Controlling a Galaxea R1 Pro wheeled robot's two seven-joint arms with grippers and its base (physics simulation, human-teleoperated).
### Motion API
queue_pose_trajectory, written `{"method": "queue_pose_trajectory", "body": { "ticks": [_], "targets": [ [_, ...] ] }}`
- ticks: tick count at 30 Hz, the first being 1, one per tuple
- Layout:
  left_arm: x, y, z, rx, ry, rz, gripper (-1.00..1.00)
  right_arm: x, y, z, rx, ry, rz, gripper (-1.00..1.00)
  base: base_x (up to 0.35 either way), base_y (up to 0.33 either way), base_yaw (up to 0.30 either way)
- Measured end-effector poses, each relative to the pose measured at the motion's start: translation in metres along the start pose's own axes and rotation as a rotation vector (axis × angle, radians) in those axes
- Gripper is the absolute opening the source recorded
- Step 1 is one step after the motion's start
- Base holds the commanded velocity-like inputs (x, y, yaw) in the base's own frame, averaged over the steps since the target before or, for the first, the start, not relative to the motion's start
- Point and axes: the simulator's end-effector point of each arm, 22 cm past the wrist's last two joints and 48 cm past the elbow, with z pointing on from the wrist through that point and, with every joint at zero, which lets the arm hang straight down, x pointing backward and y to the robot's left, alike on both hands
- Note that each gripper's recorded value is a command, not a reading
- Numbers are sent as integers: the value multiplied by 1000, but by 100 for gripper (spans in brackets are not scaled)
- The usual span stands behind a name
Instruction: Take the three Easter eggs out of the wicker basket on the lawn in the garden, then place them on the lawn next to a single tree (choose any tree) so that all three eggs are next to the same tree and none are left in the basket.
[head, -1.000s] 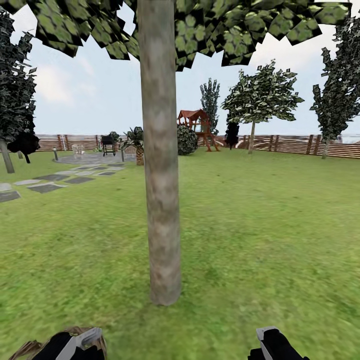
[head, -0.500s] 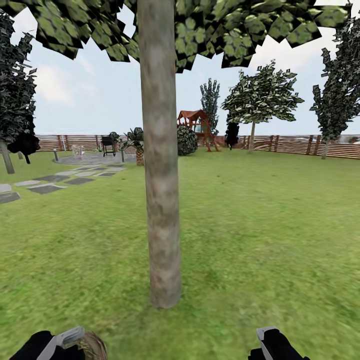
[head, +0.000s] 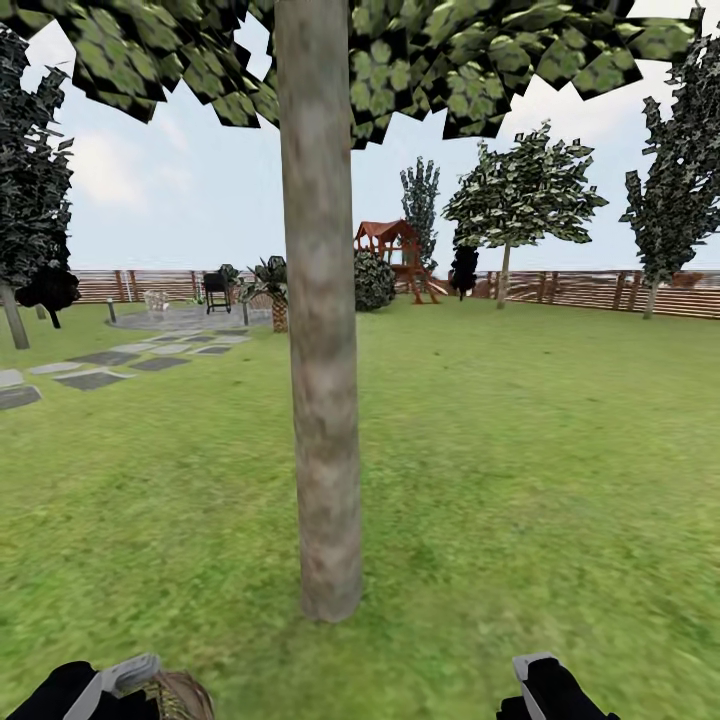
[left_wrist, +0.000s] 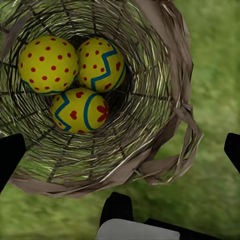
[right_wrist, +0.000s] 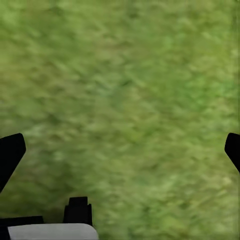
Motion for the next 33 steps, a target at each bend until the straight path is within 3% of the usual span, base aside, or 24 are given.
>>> {"method": "queue_pose_trajectory", "body": {
  "ticks": [8, 33],
  "targets": [
    [-4, -1, -13, -1, 1, 1, 100, -5, -2, -13, 0, 0, 0, 100, 0, 0, 0],
    [-5, -3, -13, 6, -3, -8, 100, -5, -2, -13, 0, 0, 0, 100, 13, 79, 0]
  ]
}}
